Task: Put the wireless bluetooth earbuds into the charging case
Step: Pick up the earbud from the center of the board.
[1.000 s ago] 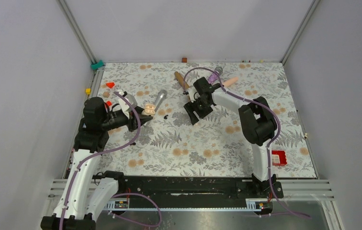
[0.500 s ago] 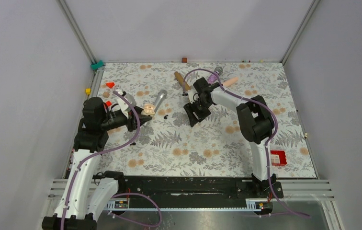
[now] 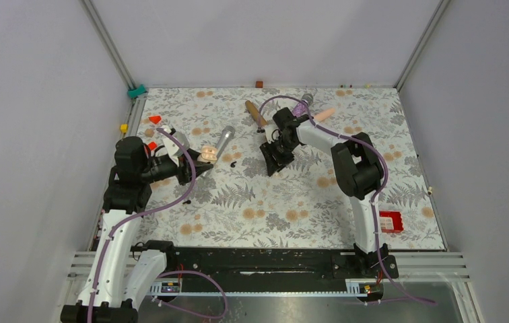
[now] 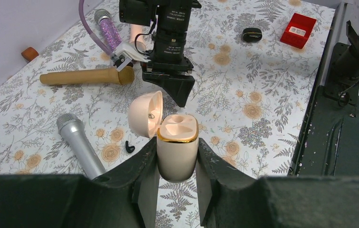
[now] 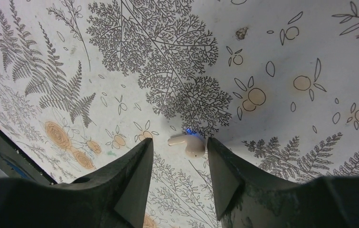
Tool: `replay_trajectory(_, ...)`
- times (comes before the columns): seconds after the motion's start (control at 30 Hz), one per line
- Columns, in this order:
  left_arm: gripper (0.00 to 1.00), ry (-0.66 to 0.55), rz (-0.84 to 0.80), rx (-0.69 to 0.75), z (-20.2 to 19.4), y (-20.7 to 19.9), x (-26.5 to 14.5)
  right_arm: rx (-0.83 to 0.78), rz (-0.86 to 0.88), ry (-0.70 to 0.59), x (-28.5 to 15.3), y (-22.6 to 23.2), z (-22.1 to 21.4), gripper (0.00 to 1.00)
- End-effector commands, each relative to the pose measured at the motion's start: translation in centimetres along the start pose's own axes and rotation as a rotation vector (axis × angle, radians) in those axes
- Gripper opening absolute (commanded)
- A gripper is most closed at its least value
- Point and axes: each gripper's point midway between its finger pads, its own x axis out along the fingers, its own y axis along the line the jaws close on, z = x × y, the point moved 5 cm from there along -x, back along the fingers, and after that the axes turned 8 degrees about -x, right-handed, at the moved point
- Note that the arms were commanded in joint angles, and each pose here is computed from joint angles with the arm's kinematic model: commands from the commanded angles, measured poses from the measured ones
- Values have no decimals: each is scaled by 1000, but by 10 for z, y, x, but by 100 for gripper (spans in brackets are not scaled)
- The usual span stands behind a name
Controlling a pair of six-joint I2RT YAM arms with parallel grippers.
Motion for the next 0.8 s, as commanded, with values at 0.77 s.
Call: replay_trajectory(0.77,0,-31,-35,18,7,-4,-3,140,32,14,6,9,-19,43)
